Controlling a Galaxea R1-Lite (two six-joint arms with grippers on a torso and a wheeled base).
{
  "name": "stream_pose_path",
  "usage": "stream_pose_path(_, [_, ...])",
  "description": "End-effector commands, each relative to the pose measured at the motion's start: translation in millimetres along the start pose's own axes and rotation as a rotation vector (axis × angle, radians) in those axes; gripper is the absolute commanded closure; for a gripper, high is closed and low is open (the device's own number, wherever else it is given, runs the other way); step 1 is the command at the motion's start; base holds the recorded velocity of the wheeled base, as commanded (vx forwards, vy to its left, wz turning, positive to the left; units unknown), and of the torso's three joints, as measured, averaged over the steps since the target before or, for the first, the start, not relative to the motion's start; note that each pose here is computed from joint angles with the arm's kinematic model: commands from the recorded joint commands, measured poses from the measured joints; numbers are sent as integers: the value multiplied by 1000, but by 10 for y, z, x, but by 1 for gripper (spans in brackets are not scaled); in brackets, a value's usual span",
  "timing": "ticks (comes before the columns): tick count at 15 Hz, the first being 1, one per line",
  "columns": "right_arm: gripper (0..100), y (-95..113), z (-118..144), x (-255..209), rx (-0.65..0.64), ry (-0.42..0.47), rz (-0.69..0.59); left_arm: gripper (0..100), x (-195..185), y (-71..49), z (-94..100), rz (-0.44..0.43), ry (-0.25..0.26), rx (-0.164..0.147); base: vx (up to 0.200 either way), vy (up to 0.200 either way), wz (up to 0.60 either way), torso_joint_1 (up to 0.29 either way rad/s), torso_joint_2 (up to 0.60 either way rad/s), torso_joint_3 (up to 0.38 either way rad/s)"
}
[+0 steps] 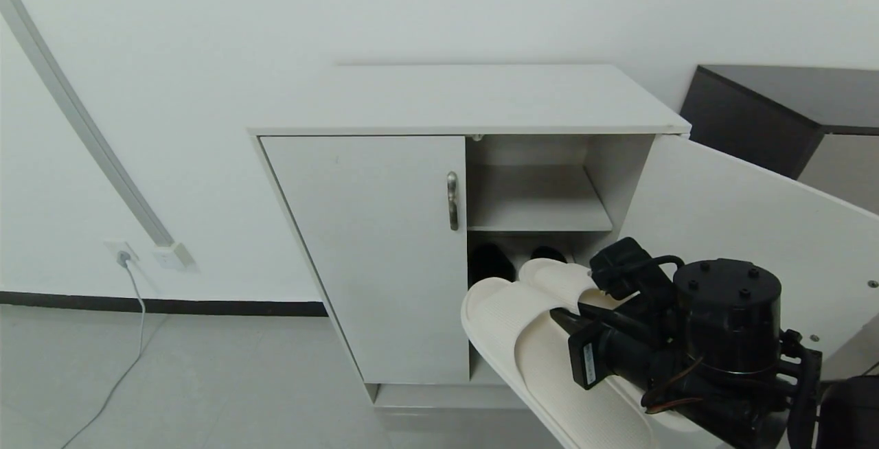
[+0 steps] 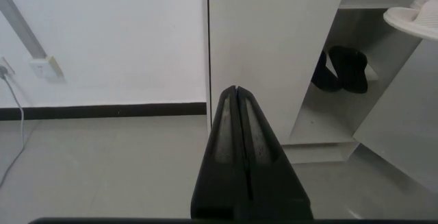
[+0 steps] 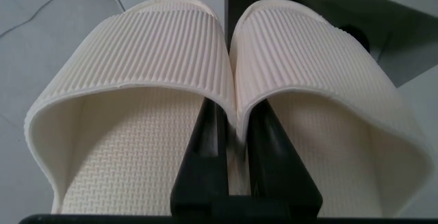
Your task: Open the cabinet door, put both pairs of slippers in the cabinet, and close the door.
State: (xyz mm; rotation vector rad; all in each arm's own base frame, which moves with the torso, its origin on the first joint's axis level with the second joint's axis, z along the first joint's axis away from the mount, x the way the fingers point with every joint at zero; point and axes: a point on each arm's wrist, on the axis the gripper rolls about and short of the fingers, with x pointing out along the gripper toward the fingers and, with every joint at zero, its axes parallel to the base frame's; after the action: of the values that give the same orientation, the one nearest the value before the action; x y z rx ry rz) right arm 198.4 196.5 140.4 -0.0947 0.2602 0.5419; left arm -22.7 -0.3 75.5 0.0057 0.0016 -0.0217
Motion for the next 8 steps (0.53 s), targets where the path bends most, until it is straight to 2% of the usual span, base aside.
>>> stream_pose_path(1, [100,6,-29,27,-2,11,0,100,0,0,0,0,0,0,0,0,0,-149,471,325])
stream_pose_path(8, [100,-12,-26,44,1,8,-11,100,0,0,0,0,0,0,0,0,0,-116,458,344])
